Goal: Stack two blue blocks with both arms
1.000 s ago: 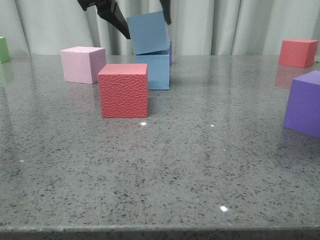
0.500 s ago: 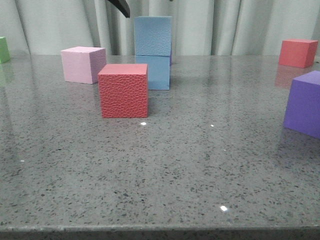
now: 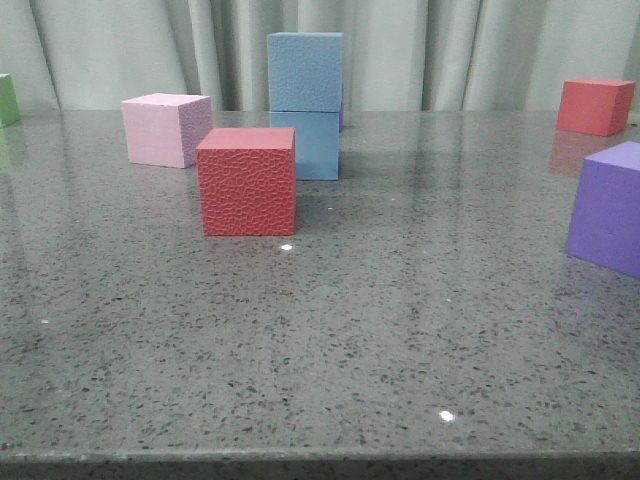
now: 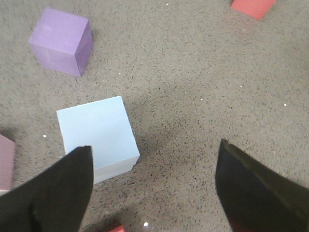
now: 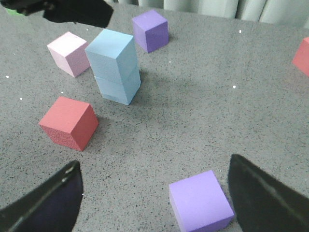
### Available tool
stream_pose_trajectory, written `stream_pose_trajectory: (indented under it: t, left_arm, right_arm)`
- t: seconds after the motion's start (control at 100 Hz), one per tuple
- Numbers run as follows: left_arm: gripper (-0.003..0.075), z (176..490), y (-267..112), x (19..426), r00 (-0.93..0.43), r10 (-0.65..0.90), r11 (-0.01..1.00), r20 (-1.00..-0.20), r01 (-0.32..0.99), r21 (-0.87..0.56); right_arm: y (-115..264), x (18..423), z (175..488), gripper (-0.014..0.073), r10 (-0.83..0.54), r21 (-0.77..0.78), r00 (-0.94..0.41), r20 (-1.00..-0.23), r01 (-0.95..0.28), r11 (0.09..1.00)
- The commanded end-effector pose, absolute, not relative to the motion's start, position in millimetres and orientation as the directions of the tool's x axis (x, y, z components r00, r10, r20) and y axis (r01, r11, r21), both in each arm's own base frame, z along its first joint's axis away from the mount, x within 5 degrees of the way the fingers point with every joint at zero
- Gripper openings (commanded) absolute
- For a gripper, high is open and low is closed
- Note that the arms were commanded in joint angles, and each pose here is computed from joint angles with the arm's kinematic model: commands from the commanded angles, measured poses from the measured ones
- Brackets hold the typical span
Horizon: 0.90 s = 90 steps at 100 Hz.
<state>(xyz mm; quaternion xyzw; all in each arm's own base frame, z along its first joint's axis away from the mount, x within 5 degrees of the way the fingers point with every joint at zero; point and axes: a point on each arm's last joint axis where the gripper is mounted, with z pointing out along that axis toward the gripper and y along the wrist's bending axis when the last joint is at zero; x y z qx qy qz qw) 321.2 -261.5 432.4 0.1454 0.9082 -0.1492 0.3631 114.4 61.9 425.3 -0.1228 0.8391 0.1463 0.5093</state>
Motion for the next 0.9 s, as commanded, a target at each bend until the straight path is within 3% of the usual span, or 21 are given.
stream_pose_trajectory:
  t: [0.0,0.22,0.45,0.55,0.75,0.89]
  left_arm:
    - [0.0458,479.5,-248.3,290.3,-0.579,0.150,0.893,-0.802,0.427,-0.142]
    - [0.0332,503.8,-234.2,254.8,-0.527,0.186,0.875,-0.829,0.472,-0.104]
    - [0.0076,524.7,-203.9,214.9,-0.446,0.197,0.860,-0.873,0.506,-0.065]
    - [-0.0015,523.8,-189.7,201.8,-0.436,0.200,0.860,-0.878,0.508,-0.056]
    - [-0.0018,514.3,-163.0,174.9,-0.349,0.154,0.838,-0.924,0.542,-0.065]
    - [-0.0019,495.9,-144.8,156.6,-0.326,0.150,0.827,-0.933,0.559,-0.062]
  right_arm:
    - [54.8,105.7,436.2,0.0610,-0.033,0.101,-0.330,-0.943,-0.380,0.919]
    - [47.0,94.0,420.5,0.0610,-0.028,0.101,-0.312,-0.950,-0.388,0.916]
    - [38.1,80.0,409.9,0.0573,0.000,0.101,-0.241,-0.971,-0.408,0.907]
    - [33.0,72.5,404.1,0.0434,0.010,0.103,-0.222,-0.975,-0.412,0.905]
    - [22.7,57.7,396.0,0.0018,0.033,0.111,-0.190,-0.981,-0.416,0.903]
    - [16.8,49.3,393.5,-0.0119,0.050,0.116,-0.165,-0.985,-0.419,0.900]
